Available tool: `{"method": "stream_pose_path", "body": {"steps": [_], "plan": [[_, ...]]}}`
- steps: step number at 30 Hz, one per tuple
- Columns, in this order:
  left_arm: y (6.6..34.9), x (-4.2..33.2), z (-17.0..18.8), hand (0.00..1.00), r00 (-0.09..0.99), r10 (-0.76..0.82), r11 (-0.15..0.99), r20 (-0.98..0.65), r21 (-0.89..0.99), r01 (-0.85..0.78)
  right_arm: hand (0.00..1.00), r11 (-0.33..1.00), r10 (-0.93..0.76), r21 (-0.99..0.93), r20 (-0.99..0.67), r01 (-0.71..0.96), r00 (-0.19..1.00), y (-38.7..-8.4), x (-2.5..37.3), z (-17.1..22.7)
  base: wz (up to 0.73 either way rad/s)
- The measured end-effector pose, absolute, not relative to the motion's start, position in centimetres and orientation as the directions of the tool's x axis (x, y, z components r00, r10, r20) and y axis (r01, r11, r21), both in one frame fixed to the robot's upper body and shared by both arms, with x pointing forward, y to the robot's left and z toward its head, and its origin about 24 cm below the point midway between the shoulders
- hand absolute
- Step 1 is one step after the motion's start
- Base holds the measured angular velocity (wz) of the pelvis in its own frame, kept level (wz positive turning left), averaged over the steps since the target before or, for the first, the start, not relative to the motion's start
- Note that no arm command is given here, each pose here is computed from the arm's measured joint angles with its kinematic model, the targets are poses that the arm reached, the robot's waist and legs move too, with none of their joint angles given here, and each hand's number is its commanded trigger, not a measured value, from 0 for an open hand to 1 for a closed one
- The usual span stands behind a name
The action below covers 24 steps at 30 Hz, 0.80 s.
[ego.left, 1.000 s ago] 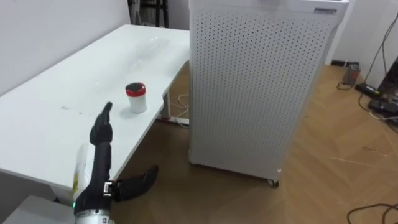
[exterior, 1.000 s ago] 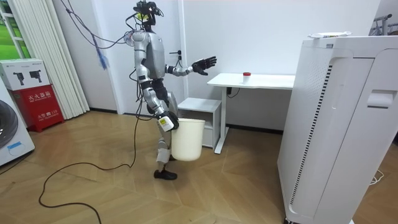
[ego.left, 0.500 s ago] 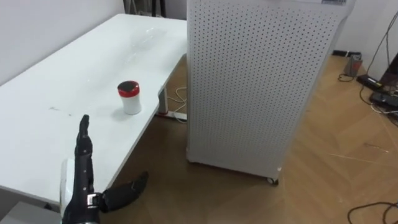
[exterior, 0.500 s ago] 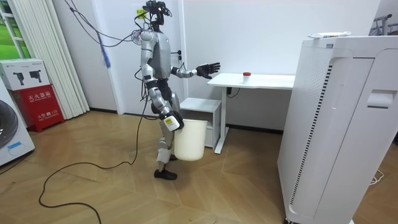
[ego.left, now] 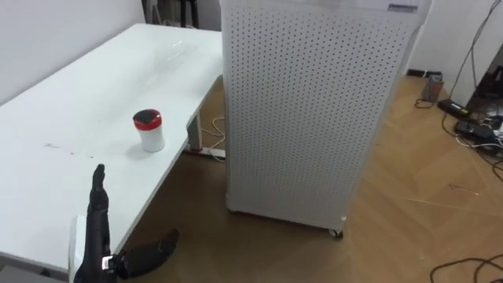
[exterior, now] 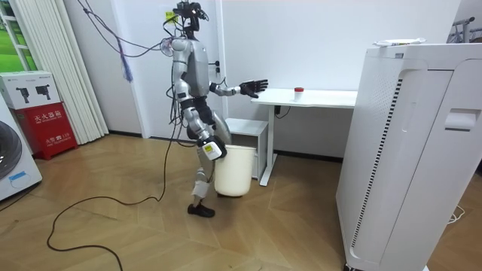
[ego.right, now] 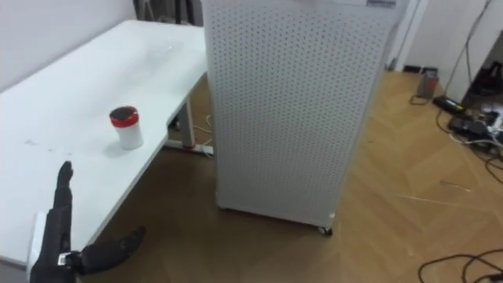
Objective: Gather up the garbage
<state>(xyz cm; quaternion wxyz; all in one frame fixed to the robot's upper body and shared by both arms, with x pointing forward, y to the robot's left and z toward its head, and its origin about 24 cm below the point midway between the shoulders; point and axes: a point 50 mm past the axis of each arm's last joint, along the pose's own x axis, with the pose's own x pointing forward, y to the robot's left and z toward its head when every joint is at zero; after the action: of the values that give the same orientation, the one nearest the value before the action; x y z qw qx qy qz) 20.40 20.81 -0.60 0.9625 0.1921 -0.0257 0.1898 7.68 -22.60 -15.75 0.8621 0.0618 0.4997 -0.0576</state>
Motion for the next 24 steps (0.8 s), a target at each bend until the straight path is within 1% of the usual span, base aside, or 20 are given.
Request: {"method": "stream_pose_path", "body": {"steps": [8,12,15,19,22,24], "plan": [[21.4,20.6,0.0,0.0,0.925,0.354,0.853,0.14,0.358,-0.38,1.0,0.987,-0.02,0.062,-0.869,0.148,0.495,-22.2,8.0,-15.8,0.03],[21.0,21.5,0.7,0.0,0.924,0.342,0.858,0.173,0.343,-0.382,1.0,0.986,-0.061,0.026,-0.86,0.163,0.507,-22.8,8.9,-15.5,0.17],[21.0,21.7,0.9,0.0,0.913,0.359,0.851,0.192,0.333,-0.405,1.0,0.985,-0.079,0.013,-0.856,0.175,0.511,-22.9,9.2,-15.4,0.23],[21.1,21.8,1.0,0.0,0.903,0.377,0.843,0.203,0.327,-0.426,1.0,0.986,-0.048,0.051,-0.83,0.161,0.555,-22.4,10.2,-15.1,0.5],[21.3,21.4,0.7,0.0,0.903,0.386,0.839,0.191,0.335,-0.429,1.0,0.987,-0.039,0.053,-0.837,0.151,0.546,-22.4,9.8,-15.2,0.51],[21.4,21.4,0.7,0.0,0.902,0.386,0.836,0.192,0.339,-0.43,1.0,0.989,-0.018,0.065,-0.833,0.13,0.553,-22.2,10.2,-15.1,0.09]]}}
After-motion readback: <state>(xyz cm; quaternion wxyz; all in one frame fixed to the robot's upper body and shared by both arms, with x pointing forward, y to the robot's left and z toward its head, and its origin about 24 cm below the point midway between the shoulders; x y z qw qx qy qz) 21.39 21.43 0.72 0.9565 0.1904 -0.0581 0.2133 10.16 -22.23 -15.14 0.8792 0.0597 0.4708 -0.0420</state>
